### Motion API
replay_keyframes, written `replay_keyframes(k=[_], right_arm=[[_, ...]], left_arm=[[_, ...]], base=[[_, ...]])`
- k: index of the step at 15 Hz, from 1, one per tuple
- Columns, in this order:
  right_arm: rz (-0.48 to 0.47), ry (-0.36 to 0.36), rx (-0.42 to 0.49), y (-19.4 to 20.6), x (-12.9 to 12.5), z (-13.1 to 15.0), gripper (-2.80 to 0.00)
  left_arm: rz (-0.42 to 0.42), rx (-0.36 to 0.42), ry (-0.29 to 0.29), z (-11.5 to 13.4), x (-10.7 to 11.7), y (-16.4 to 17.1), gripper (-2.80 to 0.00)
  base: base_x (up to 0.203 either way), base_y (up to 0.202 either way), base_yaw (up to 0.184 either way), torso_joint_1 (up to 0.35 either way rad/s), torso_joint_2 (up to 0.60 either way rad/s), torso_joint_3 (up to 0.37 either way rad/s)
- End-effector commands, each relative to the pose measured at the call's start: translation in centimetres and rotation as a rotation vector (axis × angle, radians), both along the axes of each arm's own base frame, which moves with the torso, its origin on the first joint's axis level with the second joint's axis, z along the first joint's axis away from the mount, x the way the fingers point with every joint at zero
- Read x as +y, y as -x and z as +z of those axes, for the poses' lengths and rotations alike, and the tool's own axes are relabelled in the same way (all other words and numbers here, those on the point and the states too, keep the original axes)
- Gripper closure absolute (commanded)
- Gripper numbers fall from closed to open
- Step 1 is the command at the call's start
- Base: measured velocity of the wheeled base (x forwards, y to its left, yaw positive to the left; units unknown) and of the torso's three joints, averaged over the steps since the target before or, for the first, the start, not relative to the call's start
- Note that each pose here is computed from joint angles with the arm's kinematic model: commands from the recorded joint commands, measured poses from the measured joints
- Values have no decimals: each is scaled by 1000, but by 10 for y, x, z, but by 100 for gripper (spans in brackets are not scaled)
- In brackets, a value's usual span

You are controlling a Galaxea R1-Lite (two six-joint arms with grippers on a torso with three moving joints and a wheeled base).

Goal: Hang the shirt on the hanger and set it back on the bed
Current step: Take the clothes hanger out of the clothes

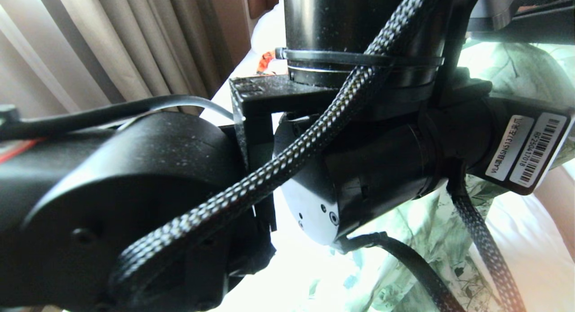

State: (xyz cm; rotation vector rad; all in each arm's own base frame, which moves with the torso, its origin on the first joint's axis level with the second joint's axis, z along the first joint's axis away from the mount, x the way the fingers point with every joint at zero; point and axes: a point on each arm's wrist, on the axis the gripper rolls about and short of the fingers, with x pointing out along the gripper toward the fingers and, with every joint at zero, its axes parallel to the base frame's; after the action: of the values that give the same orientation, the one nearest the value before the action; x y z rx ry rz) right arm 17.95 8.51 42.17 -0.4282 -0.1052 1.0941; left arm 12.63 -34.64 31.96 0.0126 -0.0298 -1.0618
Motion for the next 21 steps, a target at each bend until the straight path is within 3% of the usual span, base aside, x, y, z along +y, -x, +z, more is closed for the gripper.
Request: replay_keyframes(k=[1,11,12,16,21], right_arm=[[12,4,10,-4,3,-2,0],[-27,3,-9,0,2,1,0],[-27,3,-9,0,2,1,0],[-31,-4,-23,1,1,5,0],[-88,-11,-33,-3,0,6,0]], left_arm=[[1,0,0,0,1,0,0],[0,11,2,2,16,5,0],[0,13,-5,0,17,6,-280],[-3,16,-13,0,27,10,-280],[-3,10,-13,1,62,23,-280]], base=[[0,0,0,0,0,0],[0,0,0,0,0,0],[0,0,0,0,0,0],[0,0,0,0,0,0],[0,0,0,0,0,0]])
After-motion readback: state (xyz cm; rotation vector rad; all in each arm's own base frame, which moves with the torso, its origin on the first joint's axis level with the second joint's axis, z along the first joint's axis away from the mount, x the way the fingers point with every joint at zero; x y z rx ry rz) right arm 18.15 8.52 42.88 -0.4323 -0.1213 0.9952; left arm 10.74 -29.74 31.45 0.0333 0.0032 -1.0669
